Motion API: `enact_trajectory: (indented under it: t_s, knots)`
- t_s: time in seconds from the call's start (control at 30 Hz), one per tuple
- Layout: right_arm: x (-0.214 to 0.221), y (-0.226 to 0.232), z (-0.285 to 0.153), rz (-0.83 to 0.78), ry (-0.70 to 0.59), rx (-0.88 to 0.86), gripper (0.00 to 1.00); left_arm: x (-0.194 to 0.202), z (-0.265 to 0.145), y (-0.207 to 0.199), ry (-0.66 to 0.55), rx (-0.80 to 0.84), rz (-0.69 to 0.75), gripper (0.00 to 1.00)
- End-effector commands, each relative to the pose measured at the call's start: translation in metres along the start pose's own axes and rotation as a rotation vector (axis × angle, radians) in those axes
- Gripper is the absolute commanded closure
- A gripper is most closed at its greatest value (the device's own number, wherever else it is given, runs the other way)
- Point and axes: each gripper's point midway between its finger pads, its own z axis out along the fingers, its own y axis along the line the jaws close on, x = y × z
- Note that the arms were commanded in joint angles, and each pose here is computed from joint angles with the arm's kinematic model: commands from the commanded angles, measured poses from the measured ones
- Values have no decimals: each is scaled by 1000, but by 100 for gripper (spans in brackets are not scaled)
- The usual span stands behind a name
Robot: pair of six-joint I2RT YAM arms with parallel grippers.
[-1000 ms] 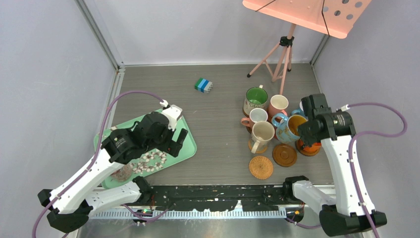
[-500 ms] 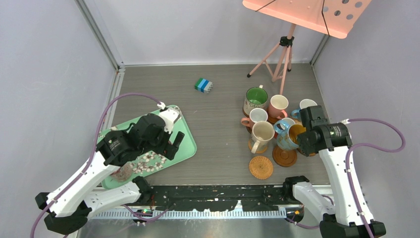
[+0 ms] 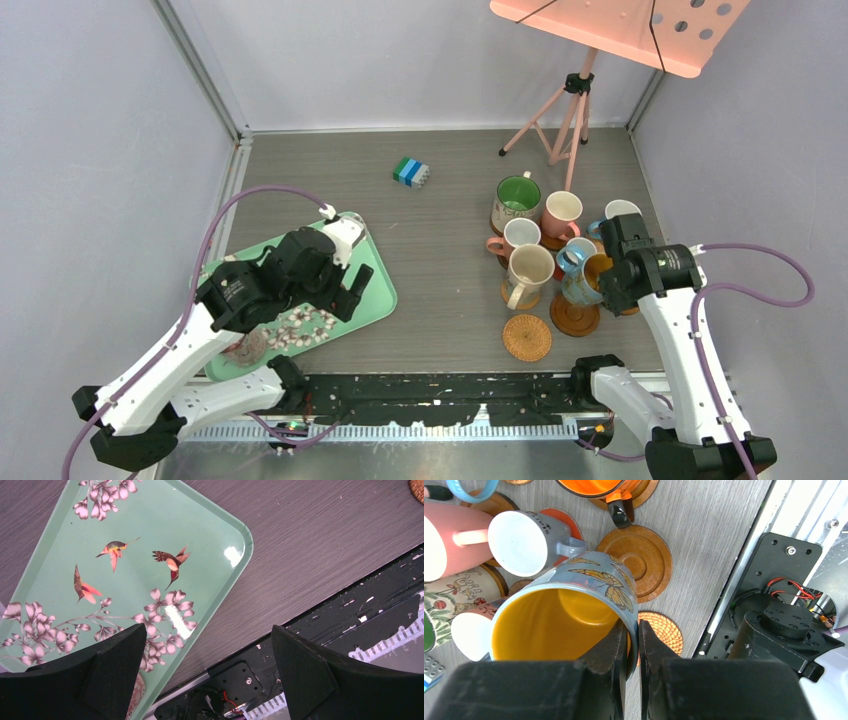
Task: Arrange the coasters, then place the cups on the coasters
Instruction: Place the cup on the coaster.
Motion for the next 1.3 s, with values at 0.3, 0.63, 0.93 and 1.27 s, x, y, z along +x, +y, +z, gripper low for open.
enact_trajectory:
  t_s: [0.3, 0.63, 0.93, 1.27]
  knots:
    - [-2, 6, 6, 101, -23, -51, 95, -4, -8, 3, -21, -4, 10, 1]
    - [2, 8, 15, 95, -27, -47, 95, 1, -9, 7, -16, -20, 16, 0]
    - [1, 1, 27, 85, -61, -6, 95, 1, -9, 9, -30, -28, 13, 0]
    - [6, -3, 38, 68, -66, 1, 95, 6, -9, 10, -22, -32, 10, 1]
